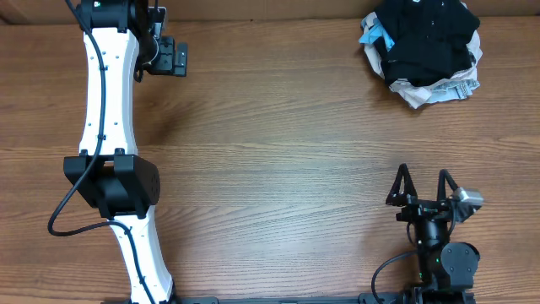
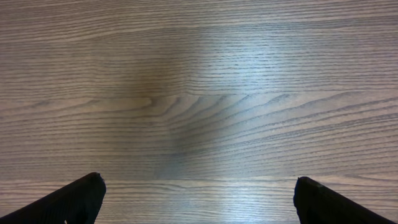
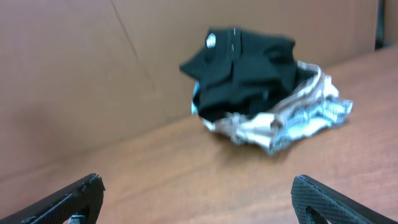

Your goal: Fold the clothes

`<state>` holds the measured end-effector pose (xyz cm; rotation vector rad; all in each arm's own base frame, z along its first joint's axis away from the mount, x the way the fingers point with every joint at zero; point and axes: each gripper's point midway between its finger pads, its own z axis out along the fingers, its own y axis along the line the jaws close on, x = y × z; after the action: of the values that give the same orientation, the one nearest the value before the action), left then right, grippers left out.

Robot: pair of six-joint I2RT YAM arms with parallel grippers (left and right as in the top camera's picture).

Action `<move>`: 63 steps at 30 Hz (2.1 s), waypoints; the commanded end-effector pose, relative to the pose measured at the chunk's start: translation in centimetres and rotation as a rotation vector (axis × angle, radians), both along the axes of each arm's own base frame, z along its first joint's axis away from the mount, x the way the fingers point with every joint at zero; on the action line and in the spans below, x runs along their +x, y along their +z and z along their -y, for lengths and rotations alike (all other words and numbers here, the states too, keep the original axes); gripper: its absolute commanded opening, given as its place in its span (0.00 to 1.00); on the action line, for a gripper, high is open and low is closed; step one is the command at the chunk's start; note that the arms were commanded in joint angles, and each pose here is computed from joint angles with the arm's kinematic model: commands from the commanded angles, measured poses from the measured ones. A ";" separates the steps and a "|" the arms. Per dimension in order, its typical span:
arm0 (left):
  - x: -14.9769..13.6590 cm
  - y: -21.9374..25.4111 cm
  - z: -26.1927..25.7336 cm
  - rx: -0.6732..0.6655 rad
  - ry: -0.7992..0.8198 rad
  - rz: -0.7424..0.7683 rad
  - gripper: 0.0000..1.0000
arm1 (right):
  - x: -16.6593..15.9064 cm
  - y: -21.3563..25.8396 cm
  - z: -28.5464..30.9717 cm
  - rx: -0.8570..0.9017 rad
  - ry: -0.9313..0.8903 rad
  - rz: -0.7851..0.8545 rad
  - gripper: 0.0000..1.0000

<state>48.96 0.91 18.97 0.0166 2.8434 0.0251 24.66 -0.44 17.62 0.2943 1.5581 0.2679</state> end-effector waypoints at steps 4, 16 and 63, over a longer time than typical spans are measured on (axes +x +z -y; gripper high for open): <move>0.0 -0.1 0.4 -0.014 0.000 -0.002 1.00 | 0.0 -0.7 -0.6 0.005 0.029 -0.015 1.00; 0.0 -0.1 0.4 -0.014 0.000 -0.002 1.00 | 0.0 -0.7 -0.6 0.005 0.029 -0.015 1.00; -14.4 15.7 1.7 -0.014 -0.038 1.018 1.00 | 0.0 -0.7 -0.6 0.005 0.029 -0.015 1.00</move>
<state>36.38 -1.35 38.76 0.0555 1.8066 0.0002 24.65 -0.17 17.07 0.2867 1.5830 0.2783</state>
